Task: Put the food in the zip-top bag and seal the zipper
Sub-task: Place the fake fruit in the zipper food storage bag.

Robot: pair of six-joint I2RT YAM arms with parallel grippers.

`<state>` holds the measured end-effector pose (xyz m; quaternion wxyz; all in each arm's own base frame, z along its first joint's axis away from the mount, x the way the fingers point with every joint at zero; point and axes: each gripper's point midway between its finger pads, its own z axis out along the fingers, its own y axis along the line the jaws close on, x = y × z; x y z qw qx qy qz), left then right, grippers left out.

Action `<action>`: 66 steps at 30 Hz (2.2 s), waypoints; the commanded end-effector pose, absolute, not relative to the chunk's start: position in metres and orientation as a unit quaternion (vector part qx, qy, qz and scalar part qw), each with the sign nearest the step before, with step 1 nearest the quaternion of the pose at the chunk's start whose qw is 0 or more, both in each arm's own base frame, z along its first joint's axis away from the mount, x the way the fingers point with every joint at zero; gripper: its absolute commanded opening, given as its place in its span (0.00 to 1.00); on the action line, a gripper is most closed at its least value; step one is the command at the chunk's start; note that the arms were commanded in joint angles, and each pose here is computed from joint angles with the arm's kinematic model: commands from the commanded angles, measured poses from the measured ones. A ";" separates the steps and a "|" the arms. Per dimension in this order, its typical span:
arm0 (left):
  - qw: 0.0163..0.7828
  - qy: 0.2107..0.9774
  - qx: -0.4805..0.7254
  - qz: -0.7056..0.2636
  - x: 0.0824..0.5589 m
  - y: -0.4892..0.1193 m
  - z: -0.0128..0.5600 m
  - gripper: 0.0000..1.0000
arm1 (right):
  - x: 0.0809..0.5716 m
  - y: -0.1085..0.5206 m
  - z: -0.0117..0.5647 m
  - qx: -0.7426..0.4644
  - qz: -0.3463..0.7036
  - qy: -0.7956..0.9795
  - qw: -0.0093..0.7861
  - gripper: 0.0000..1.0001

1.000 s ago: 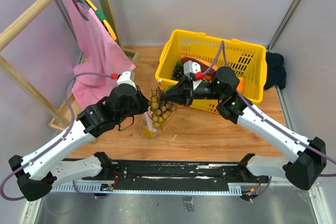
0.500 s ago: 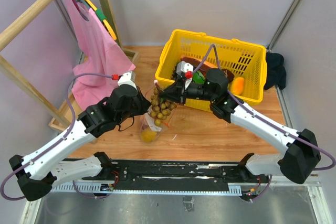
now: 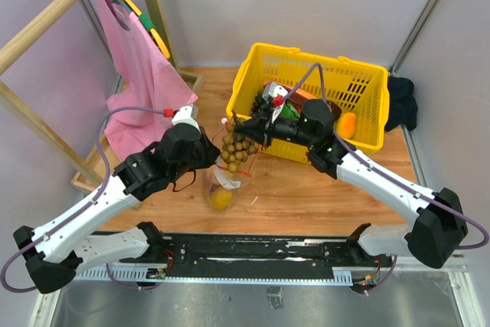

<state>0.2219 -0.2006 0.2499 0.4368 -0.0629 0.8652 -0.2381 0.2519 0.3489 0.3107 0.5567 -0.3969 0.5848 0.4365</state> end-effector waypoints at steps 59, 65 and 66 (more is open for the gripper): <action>0.446 0.848 -0.067 -0.279 0.220 -0.206 0.257 0.00 | 0.248 0.383 0.263 -0.426 0.414 0.653 0.471 0.23; 0.447 0.849 -0.075 -0.272 0.218 -0.200 0.254 0.00 | 0.243 0.369 0.282 -0.434 0.391 0.656 0.479 0.40; 0.447 0.849 -0.075 -0.271 0.217 -0.199 0.253 0.00 | 0.240 0.364 0.289 -0.434 0.387 0.654 0.483 0.43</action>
